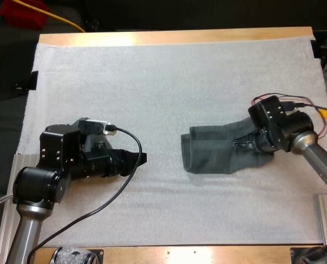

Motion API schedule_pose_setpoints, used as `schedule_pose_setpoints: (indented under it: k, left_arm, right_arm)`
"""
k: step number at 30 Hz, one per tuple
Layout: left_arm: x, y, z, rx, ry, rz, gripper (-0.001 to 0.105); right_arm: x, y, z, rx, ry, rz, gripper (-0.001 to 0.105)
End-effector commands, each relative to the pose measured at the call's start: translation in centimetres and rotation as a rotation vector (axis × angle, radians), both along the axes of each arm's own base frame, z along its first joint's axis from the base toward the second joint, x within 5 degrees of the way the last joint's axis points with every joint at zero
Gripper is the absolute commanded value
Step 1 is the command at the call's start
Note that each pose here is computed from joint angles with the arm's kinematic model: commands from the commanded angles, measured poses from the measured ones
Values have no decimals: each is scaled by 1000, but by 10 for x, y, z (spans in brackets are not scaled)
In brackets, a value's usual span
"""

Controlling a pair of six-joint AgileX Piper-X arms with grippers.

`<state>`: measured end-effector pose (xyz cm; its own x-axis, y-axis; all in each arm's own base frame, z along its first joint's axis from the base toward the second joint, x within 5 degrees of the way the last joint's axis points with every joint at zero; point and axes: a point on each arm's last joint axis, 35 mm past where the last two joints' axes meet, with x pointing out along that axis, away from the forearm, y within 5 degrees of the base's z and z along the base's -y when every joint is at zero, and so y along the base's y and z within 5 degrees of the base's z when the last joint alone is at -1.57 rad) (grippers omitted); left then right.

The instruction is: Pick towel from pile, fold and stack

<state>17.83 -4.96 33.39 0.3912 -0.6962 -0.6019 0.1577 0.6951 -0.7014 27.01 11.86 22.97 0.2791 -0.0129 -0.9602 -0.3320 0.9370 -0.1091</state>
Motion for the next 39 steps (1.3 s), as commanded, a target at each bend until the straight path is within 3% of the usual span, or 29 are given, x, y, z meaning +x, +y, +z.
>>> schedule_pose_setpoints:
  k: [1,5,6,14,23,26,28,29,30,34,35,39]
  left_arm:
    - [-1,0,4,-8,-13,1,67]
    - [-1,0,4,-8,-13,1,67]
    - [-1,0,4,-8,-13,1,67]
    - [-1,0,4,-8,-13,1,67]
    - [-1,0,4,-8,-13,1,67]
    - [-1,0,4,-8,-13,1,67]
    - [-1,0,4,-8,-13,1,67]
    - [-1,0,4,-8,-13,1,67]
    - [-1,0,4,-8,-13,1,67]
    - [-1,0,4,-8,-13,1,67]
    - [-1,0,4,-8,-13,1,67]
    - [-1,0,4,-8,-13,1,67]
  right_arm:
    - [-1,7,5,58,0,2,4]
    - [-4,21,4,149,17,3,4]
    - [-4,57,-16,289,70,1,4]
    - [5,73,-40,344,102,-68,4]
    - [10,87,-59,416,144,-72,4]
    - [13,91,-56,479,134,-49,17]
    - [14,93,-55,513,136,-34,32]
    - [16,95,-53,535,135,-21,51]
    - [16,95,-52,540,134,-14,58]
    - [17,96,-41,560,90,34,63]
    - [14,95,-16,613,25,71,63]
    - [8,103,-16,637,55,100,63]
